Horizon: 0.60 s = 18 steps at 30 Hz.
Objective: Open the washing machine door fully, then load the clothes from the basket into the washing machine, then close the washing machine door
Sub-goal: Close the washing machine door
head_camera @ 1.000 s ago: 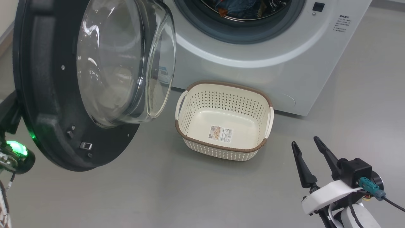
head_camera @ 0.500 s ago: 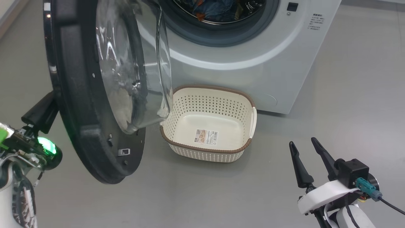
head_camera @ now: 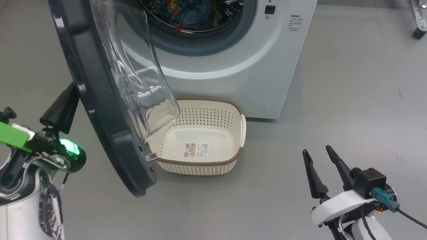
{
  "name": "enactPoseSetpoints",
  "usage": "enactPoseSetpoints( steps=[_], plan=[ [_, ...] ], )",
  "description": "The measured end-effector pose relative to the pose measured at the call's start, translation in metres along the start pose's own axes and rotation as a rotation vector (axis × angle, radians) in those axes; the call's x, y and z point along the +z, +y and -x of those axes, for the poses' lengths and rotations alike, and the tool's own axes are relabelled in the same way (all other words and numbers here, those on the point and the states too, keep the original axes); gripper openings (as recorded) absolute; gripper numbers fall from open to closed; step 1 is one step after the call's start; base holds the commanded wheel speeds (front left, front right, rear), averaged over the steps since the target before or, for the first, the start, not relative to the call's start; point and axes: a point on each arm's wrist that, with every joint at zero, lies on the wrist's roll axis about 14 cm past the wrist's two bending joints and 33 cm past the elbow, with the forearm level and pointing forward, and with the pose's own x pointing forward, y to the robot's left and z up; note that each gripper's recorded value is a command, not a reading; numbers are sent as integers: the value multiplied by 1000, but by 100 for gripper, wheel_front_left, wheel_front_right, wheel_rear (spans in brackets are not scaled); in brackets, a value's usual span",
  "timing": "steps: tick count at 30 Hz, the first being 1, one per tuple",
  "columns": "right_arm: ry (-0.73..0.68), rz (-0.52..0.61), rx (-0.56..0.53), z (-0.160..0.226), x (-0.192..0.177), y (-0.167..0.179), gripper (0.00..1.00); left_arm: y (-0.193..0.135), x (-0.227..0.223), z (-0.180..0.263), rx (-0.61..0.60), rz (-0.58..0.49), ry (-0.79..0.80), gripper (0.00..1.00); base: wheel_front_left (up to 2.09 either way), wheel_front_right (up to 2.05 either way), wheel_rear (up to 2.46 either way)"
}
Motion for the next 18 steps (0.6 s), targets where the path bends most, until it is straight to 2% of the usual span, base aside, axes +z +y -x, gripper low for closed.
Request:
enactPoseSetpoints(
  steps=[18],
  plan=[
    [-6,-15,-155,29,0,-41,100,16,-58,-81,33,-117,139,0,0,0,0]
  ],
)
